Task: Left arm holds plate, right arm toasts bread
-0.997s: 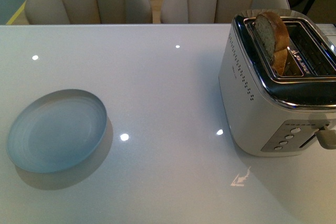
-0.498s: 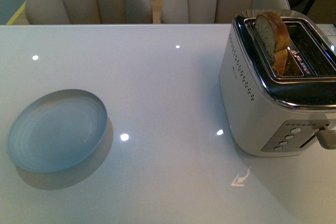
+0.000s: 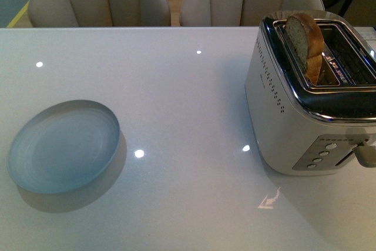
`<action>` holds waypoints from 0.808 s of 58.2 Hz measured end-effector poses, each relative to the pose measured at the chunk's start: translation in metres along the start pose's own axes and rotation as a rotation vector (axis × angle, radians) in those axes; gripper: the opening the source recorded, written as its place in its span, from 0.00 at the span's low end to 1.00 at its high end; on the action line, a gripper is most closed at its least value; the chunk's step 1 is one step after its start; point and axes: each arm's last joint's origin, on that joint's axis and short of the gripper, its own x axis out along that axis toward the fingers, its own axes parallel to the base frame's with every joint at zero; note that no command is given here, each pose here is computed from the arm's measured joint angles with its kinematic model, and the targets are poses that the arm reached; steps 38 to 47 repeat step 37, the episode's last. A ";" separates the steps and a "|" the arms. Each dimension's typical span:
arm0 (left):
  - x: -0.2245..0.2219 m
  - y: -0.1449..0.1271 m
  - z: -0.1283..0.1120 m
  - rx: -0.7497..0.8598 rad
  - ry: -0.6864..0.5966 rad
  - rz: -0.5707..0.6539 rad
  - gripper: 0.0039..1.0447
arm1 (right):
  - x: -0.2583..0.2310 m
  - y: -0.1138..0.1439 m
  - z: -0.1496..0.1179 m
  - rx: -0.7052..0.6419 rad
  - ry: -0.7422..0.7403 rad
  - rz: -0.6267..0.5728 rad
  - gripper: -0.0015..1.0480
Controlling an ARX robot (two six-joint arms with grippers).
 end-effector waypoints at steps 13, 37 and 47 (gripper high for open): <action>0.000 0.000 0.000 0.000 0.000 0.000 0.68 | 0.000 0.000 0.000 0.000 0.000 0.000 0.91; 0.000 0.000 0.000 0.002 0.000 0.000 0.93 | 0.000 0.000 0.000 0.000 0.000 0.000 0.91; 0.000 0.000 0.000 0.002 0.000 0.000 0.93 | 0.000 0.000 0.000 0.000 0.000 0.000 0.91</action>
